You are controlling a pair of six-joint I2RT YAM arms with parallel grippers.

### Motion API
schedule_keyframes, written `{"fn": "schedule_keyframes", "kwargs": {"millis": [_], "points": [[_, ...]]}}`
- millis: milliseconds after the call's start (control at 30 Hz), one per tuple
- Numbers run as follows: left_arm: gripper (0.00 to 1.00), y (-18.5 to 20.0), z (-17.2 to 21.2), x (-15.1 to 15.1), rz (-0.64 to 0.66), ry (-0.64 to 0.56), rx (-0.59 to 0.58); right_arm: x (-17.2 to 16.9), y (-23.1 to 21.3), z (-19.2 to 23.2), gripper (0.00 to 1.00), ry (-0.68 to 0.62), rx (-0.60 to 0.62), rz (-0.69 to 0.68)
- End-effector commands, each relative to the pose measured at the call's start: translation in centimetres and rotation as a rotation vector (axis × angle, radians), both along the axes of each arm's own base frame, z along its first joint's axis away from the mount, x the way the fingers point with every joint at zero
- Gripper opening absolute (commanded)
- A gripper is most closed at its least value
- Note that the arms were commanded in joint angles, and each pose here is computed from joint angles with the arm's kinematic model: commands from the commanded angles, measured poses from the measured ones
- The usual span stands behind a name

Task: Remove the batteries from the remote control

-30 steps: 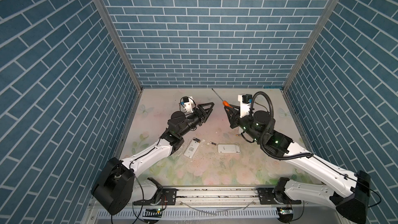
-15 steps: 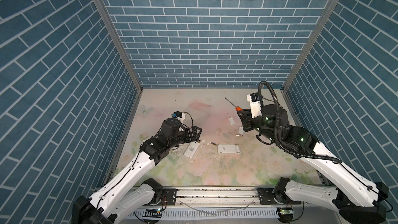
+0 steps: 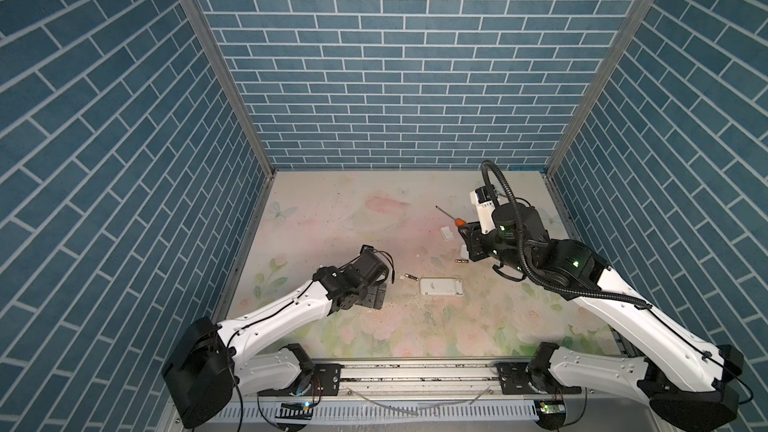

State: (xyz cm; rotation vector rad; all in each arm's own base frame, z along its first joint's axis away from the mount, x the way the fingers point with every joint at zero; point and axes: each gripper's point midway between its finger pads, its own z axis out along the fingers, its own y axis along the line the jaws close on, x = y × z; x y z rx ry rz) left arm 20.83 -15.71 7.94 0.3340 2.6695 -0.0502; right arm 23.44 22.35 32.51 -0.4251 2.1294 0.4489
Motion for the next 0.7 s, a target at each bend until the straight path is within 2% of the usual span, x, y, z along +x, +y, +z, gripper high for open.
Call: {"fn": "schedule_keyframes", "kwargs": {"millis": [0, 100, 400, 533, 667], "points": [[0.89, 0.8, -1.3, 0.3, -0.013, -0.028, 0.060, -0.4, -1.1, 2.2, 0.00, -0.033, 0.059, -0.033], [0.86, 0.0, -3.0, 0.1, -0.044, 0.005, 0.046, -0.4, -1.2, 2.0, 0.00, -0.031, 0.054, -0.036], [0.83, -1.1, -6.0, 0.4, -0.082, 0.058, 0.029, -0.3, -0.7, 1.8, 0.00, -0.004, 0.048, -0.029], [0.74, -1.5, -6.7, 0.6, -0.095, 0.079, 0.016, -0.3, -0.5, 1.5, 0.00, 0.017, 0.044, -0.032], [0.56, -1.6, -7.1, 0.4, -0.096, 0.095, 0.015, -0.1, -0.3, 1.4, 0.00, 0.028, 0.039, -0.038]]}}
